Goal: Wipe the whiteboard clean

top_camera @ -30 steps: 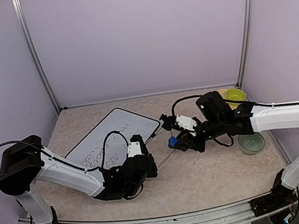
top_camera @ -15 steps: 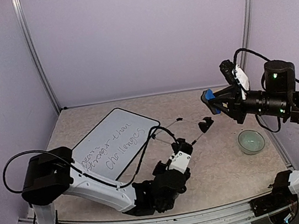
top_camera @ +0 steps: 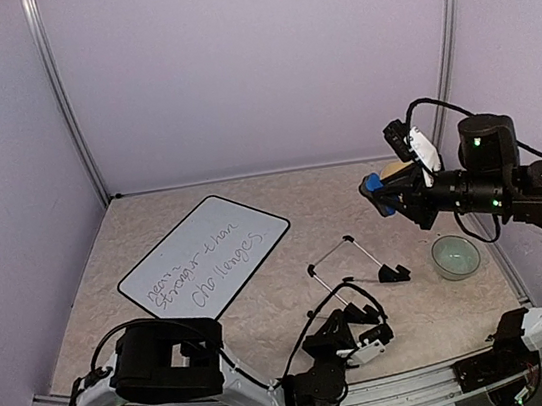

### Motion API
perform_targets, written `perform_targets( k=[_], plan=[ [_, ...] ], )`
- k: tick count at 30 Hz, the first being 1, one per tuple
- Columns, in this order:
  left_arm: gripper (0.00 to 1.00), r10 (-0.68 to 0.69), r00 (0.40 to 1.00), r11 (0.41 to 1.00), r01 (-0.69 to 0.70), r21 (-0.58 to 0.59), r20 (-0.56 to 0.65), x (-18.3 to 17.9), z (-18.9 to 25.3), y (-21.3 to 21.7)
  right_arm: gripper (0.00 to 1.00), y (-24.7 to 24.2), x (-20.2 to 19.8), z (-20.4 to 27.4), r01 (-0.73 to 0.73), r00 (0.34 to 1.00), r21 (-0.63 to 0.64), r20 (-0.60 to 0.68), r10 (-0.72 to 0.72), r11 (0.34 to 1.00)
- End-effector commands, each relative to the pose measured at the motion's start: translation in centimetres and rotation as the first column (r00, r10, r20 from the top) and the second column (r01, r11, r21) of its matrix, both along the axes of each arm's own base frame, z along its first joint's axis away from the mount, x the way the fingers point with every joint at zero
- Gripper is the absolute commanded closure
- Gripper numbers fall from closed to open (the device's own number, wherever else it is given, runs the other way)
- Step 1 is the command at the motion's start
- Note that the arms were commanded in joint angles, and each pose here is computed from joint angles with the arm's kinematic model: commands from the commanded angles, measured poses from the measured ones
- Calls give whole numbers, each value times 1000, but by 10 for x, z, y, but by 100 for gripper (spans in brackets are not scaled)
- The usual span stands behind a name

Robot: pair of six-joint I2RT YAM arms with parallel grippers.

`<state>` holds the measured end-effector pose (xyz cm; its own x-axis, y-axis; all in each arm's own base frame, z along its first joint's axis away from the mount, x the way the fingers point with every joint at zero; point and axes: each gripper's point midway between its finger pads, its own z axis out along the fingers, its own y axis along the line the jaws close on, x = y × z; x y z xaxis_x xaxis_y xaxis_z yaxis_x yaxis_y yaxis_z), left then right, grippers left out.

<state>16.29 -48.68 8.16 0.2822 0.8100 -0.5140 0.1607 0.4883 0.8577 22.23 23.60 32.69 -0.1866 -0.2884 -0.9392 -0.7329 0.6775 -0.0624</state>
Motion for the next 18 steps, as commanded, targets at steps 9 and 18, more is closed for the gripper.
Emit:
perform_targets(
  k=[9, 18],
  plan=[
    [61, -84, 981, 994, 69, -88, -175, -8, 9, 2, 76, -5, 32, -11, 129, 991, -48, 21, -128, 990],
    [34, -70, 962, 988, 30, -155, -262, -12, 7, 28, 76, -8, 75, -47, 151, 986, -61, -60, -155, 987]
  ],
)
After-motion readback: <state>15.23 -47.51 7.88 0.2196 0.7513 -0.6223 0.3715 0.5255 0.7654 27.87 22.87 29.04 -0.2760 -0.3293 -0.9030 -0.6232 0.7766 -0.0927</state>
